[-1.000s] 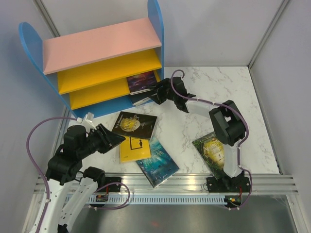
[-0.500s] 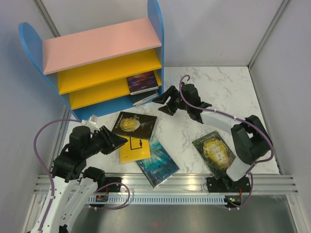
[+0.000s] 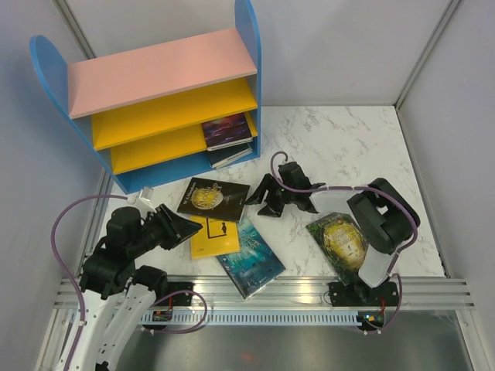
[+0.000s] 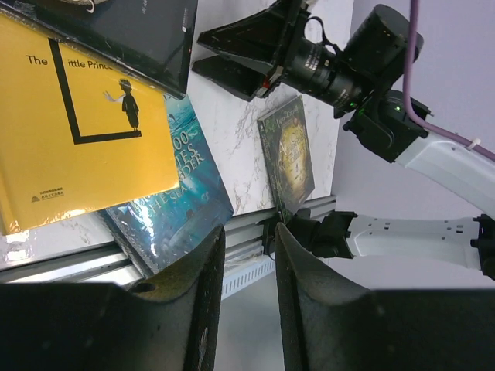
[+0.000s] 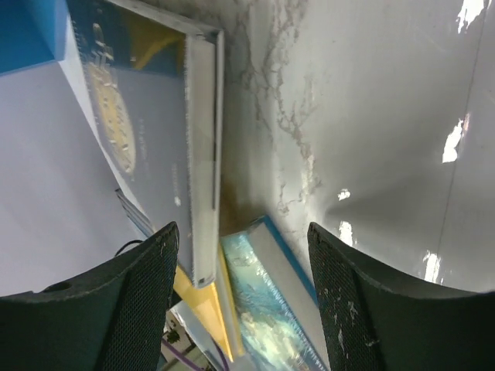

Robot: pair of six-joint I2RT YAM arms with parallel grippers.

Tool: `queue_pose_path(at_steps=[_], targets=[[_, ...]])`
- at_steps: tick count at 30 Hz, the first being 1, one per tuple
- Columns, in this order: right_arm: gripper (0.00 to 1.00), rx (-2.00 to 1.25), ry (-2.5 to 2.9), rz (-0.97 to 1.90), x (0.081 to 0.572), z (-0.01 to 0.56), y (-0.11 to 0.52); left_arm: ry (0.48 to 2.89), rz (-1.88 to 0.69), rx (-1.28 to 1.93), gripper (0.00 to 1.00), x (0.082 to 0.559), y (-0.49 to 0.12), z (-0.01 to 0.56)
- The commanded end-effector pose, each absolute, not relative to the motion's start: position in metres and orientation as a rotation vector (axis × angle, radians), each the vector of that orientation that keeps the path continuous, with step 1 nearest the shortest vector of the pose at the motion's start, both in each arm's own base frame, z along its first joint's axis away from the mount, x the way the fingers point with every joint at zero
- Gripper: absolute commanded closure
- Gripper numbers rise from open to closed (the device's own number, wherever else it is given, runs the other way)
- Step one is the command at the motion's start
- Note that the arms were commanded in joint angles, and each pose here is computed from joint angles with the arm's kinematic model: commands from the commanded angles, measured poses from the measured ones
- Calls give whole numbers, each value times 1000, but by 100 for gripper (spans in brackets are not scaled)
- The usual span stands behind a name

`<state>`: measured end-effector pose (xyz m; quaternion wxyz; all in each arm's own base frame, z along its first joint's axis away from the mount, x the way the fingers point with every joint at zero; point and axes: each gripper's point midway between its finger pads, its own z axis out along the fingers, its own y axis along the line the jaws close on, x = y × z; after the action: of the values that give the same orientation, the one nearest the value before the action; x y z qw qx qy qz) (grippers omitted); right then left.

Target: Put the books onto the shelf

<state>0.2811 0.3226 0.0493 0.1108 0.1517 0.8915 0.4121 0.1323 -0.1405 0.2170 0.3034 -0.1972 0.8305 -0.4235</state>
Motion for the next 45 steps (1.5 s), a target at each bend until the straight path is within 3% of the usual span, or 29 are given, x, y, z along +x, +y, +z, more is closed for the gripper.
queue_pose_path(at_steps=[1,15,18,21,24,25,27,38,45], targets=[[29,384,2601,1239,288,44,337,2185,-1149,-519,64,125,-141,226],[30,573,2545,1341,307,16,367,2215,-1056,-512,63,114,-128,228],[34,619,2538,1366,310,9,376,2215,-1048,-513,63,113,-127,229],[44,644,2505,1413,315,12,384,2220,-1042,-516,63,112,-126,228],[71,628,2482,1429,318,20,388,2226,-1039,-514,62,113,-126,226],[89,614,2476,1433,318,24,388,2228,-1038,-513,62,113,-126,226],[100,572,2469,1427,318,32,387,2235,-1031,-512,62,114,-126,224],[100,427,2460,1389,296,90,367,2238,-1030,-498,62,117,-128,220],[100,218,2374,1508,264,169,384,2233,-1033,-492,62,123,-130,218]])
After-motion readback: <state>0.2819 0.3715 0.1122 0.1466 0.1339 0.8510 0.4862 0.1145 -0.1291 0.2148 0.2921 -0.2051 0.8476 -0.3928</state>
